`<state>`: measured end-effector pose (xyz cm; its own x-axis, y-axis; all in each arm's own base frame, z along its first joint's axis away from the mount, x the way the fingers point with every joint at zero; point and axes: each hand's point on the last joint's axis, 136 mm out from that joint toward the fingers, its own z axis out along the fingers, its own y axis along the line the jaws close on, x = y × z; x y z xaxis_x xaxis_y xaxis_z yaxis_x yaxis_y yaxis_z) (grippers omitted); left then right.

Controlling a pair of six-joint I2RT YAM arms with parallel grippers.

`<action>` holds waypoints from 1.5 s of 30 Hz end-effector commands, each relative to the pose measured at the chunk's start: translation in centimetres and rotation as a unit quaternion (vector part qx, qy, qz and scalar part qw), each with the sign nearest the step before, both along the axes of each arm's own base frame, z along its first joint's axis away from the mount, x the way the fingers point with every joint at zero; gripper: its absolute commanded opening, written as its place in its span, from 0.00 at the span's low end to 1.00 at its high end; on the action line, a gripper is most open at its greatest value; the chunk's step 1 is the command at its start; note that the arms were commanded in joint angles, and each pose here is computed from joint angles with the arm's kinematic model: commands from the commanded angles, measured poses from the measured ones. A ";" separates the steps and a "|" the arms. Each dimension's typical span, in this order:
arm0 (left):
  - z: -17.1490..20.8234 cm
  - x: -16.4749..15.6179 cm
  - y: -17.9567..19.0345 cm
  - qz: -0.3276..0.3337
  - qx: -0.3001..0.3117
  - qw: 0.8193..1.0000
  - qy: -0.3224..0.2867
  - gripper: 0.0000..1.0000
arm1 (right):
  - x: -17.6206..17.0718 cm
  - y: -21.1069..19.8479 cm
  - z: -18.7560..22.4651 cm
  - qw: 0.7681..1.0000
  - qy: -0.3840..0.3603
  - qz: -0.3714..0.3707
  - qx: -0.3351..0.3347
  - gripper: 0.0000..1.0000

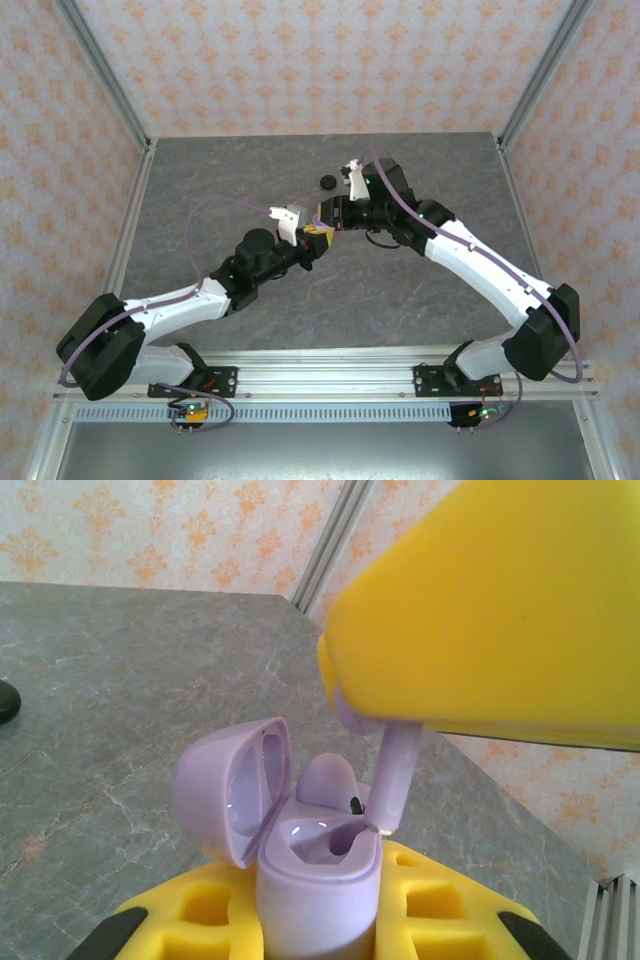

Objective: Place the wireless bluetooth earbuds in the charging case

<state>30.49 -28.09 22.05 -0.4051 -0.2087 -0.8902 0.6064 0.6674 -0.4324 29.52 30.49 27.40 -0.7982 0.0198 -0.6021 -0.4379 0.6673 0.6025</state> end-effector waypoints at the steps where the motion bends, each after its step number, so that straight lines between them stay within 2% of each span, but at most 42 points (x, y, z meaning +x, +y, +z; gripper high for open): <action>1: 2.7 -0.2 -0.1 0.003 -0.019 1.000 -0.024 0.13 | -0.3 0.3 -0.1 1.000 -0.004 0.012 -0.006 0.21; 27: 2.7 -0.3 -0.8 -0.015 -0.013 1.000 -0.017 0.13 | -0.4 0.5 -0.5 1.000 0.002 0.015 -0.010 0.21; 45: 3.1 0.2 -0.6 0.002 -0.019 1.000 -0.013 0.13 | -0.9 0.2 -1.5 1.000 0.011 0.020 -0.020 0.21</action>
